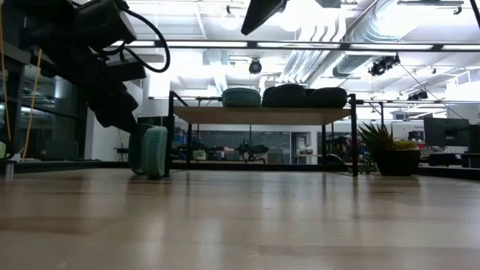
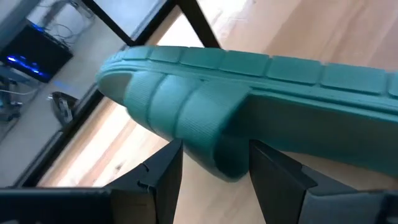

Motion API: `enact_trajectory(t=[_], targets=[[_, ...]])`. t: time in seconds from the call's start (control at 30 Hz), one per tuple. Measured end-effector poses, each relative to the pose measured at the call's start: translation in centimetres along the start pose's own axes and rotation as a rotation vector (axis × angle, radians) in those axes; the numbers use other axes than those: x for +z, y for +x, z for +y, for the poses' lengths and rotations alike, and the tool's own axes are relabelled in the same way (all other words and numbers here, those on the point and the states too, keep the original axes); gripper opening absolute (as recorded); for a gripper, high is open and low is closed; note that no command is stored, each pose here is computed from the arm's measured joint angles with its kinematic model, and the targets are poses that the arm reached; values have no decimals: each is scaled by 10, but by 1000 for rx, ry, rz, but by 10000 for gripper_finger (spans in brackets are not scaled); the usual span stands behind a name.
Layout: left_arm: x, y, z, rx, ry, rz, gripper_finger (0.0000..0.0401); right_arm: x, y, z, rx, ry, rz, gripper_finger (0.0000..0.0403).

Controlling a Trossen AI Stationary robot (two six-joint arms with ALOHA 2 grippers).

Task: Pick and place slides into the shelf
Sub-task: Put the green slide on the shelf

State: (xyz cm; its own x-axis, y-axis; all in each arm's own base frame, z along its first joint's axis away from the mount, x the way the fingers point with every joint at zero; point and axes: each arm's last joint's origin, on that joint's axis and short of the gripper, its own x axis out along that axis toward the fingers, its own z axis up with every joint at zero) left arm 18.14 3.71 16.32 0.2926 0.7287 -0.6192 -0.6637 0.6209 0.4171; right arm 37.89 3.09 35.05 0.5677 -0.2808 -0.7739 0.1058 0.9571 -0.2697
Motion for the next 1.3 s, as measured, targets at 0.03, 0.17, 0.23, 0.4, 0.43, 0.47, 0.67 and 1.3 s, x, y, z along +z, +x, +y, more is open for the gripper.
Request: enact_trajectory(t=[0.03,0.17,0.23,0.4,0.43,0.47,0.67,1.3], targets=[[0,0,0,10,0,-4,166,0,0,0,0,0,0,0],[3,2,1,18,-9,-22,166,0,0,0,0,0,-1,0],[6,5,4,-12,-22,-14,166,0,0,0,0,1,-1,0],[8,16,14,13,-51,19,166,0,0,0,3,1,-2,0],[8,17,15,21,-54,24,166,0,0,0,9,1,-2,0],[8,18,17,26,-60,26,166,0,0,0,13,0,-1,0],[10,22,20,34,-56,26,166,0,0,1,21,-17,-3,0],[9,22,20,6,-54,34,14,2,0,1,22,-19,-20,0]])
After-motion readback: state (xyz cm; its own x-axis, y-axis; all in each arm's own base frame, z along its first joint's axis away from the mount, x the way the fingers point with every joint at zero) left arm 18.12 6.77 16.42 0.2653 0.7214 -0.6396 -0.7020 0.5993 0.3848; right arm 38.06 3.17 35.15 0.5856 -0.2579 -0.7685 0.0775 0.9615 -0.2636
